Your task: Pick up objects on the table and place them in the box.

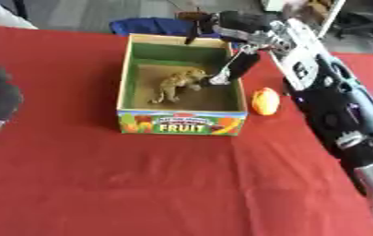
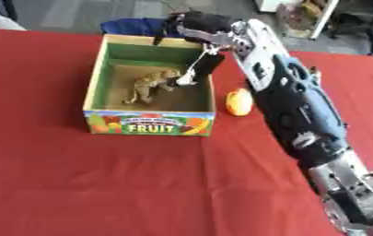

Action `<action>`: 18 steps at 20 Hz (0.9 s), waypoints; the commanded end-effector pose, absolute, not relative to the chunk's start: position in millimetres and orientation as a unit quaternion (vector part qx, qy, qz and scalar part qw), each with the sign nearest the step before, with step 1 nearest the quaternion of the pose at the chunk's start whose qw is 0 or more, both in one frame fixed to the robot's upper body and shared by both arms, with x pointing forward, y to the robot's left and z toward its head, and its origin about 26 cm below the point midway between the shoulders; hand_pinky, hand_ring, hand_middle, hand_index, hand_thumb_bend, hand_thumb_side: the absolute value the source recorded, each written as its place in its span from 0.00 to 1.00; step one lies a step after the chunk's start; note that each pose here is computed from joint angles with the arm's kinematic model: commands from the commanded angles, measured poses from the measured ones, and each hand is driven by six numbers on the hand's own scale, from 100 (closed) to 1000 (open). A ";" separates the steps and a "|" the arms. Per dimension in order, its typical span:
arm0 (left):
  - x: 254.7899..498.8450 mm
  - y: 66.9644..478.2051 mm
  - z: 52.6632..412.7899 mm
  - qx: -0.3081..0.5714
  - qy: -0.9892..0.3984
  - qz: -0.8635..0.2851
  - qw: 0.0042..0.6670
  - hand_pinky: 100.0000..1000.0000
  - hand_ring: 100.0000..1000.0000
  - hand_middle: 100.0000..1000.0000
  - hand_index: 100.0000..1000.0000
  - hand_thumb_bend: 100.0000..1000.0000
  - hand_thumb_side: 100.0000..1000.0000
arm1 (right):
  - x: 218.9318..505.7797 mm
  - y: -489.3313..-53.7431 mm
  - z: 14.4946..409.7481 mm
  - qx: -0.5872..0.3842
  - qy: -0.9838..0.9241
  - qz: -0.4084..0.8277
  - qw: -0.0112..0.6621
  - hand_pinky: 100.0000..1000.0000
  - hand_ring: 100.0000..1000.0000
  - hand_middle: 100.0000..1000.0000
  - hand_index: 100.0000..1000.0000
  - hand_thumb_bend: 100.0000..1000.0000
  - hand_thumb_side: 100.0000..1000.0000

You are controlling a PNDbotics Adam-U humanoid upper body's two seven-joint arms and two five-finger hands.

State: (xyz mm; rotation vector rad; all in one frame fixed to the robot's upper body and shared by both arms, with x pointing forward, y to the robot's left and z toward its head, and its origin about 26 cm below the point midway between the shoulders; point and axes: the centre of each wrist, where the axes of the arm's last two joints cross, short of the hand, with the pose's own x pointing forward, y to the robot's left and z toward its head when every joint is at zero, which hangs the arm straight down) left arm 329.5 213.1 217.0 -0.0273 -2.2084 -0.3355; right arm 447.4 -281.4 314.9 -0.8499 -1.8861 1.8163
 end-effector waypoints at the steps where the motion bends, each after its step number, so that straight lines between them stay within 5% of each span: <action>1: 328.0 220.3 222.5 0.007 -0.892 -0.137 0.430 0.52 0.55 0.52 0.60 0.72 0.34 | 422.3 -315.1 342.0 -0.346 -0.675 0.625 0.185 0.83 0.88 0.78 0.83 0.43 0.24; 9: 327.3 225.0 220.0 0.017 -0.891 -0.134 0.434 0.52 0.55 0.52 0.60 0.71 0.34 | 407.8 -401.8 312.5 -0.418 -0.647 0.562 0.301 0.81 0.88 0.76 0.82 0.42 0.20; 18: 326.8 225.4 220.1 0.018 -0.891 -0.134 0.433 0.51 0.55 0.52 0.60 0.71 0.34 | 416.5 -449.5 270.6 -0.457 -0.604 0.524 0.390 0.82 0.89 0.77 0.83 0.42 0.21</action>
